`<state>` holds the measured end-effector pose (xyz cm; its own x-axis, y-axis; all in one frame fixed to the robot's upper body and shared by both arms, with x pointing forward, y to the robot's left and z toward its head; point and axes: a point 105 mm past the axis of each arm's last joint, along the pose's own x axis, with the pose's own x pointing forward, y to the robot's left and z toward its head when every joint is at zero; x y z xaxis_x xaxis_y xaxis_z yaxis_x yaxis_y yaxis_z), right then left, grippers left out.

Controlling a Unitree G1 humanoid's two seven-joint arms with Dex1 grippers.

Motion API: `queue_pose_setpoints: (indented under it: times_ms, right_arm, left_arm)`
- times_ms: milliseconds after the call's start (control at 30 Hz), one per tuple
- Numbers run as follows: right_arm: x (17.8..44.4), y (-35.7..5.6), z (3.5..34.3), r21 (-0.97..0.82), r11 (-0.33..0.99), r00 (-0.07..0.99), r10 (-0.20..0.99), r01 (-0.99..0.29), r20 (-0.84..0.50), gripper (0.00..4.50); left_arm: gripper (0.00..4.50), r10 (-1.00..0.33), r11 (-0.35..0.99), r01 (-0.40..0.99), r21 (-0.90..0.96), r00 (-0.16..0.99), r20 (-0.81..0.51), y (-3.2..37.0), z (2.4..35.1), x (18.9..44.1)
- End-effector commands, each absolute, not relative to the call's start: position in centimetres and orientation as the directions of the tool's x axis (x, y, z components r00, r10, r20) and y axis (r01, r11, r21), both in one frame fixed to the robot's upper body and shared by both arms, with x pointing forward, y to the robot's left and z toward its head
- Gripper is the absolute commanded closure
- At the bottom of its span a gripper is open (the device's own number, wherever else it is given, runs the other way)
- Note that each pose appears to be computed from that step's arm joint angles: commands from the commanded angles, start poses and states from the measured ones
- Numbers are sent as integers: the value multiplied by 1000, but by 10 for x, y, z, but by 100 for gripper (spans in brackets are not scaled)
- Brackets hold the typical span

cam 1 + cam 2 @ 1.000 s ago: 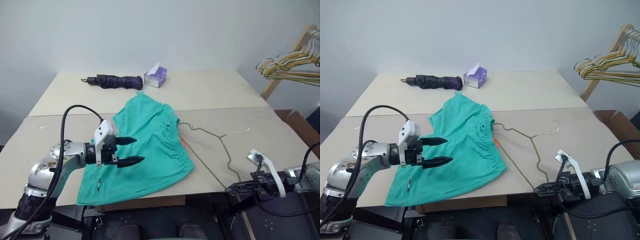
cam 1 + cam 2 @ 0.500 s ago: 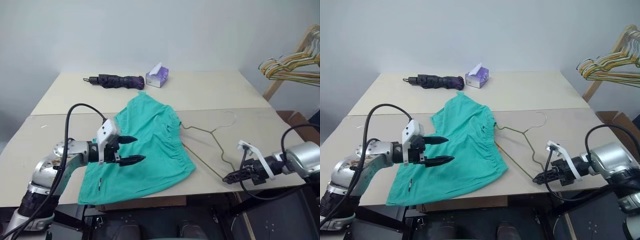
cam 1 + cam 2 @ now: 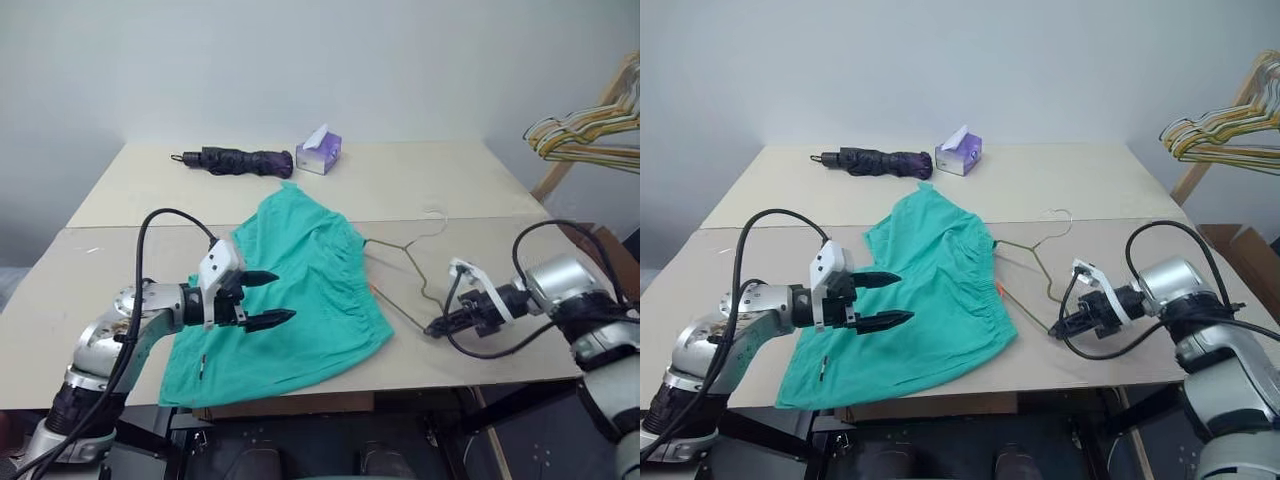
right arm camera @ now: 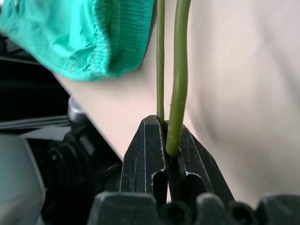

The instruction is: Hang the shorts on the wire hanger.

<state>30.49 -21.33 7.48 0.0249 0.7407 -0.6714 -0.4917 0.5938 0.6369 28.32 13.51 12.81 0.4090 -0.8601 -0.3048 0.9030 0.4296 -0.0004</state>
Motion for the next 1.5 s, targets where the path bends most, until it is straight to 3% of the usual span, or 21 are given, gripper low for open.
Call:
queue_pose_setpoints:
  times_ms: [33, 100, 200, 333, 433, 667, 867, 1000, 1100, 1200, 1500]
  right_arm:
    - [314, -205, 96, 647, 540, 63, 791, -538, -608, 450]
    - [316, -200, 97, 640, 538, 82, 797, -549, -599, 450]
    - [330, -188, 110, 589, 513, 193, 832, -624, -520, 450]
    - [326, -176, 115, 301, 421, 234, 834, -856, -500, 450]
    - [327, -168, 113, 79, 374, 286, 812, -924, -508, 450]
    - [338, -150, 110, -285, 243, 367, 747, -927, -555, 450]
    - [352, -130, 105, -412, 171, 401, 713, -895, -576, 450]
    - [354, -120, 105, -455, 108, 389, 710, -884, -588, 450]
    - [356, -113, 106, -489, 61, 389, 695, -870, -605, 450]
    - [356, -106, 109, -479, 47, 373, 695, -877, -615, 450]
    - [348, -96, 112, -466, 24, 349, 697, -885, -627, 450]
  left_arm:
    - [2, -862, 426, 903, 51, 422, -280, 132, 138, 287]
    - [2, -864, 429, 902, 48, 425, -271, 131, 139, 287]
    - [2, -859, 439, 897, 57, 437, -267, 132, 140, 288]
    - [2, -855, 442, 894, 69, 443, -270, 133, 141, 291]
    - [2, -867, 411, 908, 77, 416, -274, 135, 145, 288]
    - [2, -923, 334, 933, 137, 353, -155, 153, 195, 282]
    - [2, -918, 351, 901, 253, 384, -96, 184, 243, 295]
    - [2, -867, 372, 859, 351, 457, -200, 206, 249, 321]
    - [2, -827, 249, 892, 377, 399, -396, 212, 231, 331]
    - [2, -813, 143, 922, 360, 317, -488, 205, 223, 338]
    - [2, -799, -13, 948, 319, 182, -573, 178, 214, 354]
